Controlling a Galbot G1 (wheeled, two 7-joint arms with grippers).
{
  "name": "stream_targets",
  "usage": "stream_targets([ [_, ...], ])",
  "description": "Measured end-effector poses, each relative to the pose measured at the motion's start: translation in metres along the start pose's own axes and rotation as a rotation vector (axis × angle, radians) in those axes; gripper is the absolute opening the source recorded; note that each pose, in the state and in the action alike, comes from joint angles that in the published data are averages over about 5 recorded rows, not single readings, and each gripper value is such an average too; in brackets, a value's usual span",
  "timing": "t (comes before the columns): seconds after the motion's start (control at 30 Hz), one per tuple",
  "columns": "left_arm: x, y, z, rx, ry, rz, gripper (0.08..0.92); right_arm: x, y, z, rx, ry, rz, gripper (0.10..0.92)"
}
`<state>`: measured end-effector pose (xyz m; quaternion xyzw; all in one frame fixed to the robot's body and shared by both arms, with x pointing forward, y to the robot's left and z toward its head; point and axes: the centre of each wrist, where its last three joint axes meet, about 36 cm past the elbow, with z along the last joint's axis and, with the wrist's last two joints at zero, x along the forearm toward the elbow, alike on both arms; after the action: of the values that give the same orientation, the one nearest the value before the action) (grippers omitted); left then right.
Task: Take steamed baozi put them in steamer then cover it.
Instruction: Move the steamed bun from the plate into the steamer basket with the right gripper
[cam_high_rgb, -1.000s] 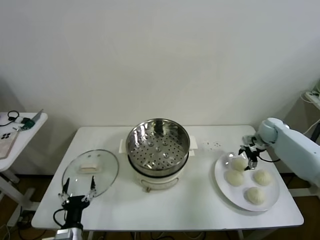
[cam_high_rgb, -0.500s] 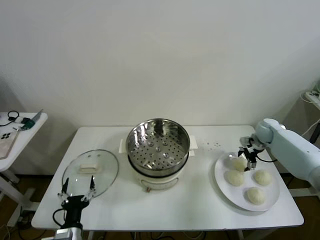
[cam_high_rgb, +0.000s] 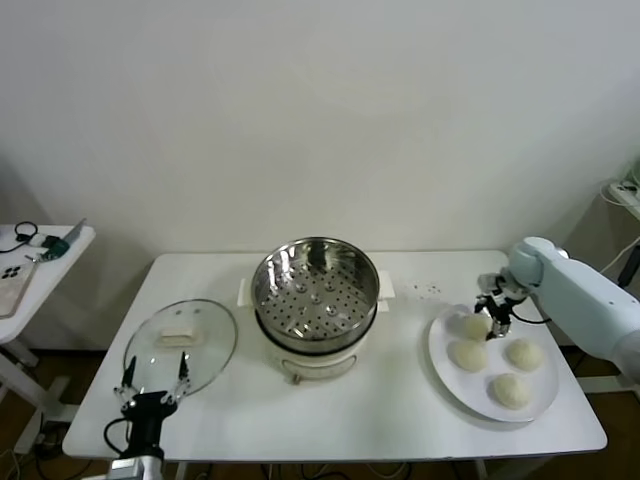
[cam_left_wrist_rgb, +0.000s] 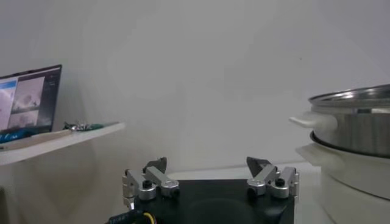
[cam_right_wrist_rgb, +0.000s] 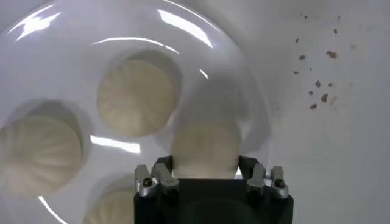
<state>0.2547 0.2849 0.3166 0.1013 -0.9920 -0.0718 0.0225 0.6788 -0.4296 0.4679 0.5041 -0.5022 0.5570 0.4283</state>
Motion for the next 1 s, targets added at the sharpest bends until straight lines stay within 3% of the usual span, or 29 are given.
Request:
stream_targets([
  [0.43, 0.004, 0.0, 0.0, -0.002, 0.007, 0.002, 0.823, 0.122, -0.049, -0.057, 0.289, 0.025, 0.136, 0.704],
  [0.73, 0.007, -0.005, 0.002, 0.008, 0.013, 0.014, 0.823, 0.208, -0.076, -0.156, 0.594, 0.051, 0.237, 0.71],
  [1.0, 0.014, -0.006, 0.004, 0.022, 0.021, 0.019, 0.823, 0.227, -0.083, -0.264, 0.868, 0.07, 0.261, 0.712],
])
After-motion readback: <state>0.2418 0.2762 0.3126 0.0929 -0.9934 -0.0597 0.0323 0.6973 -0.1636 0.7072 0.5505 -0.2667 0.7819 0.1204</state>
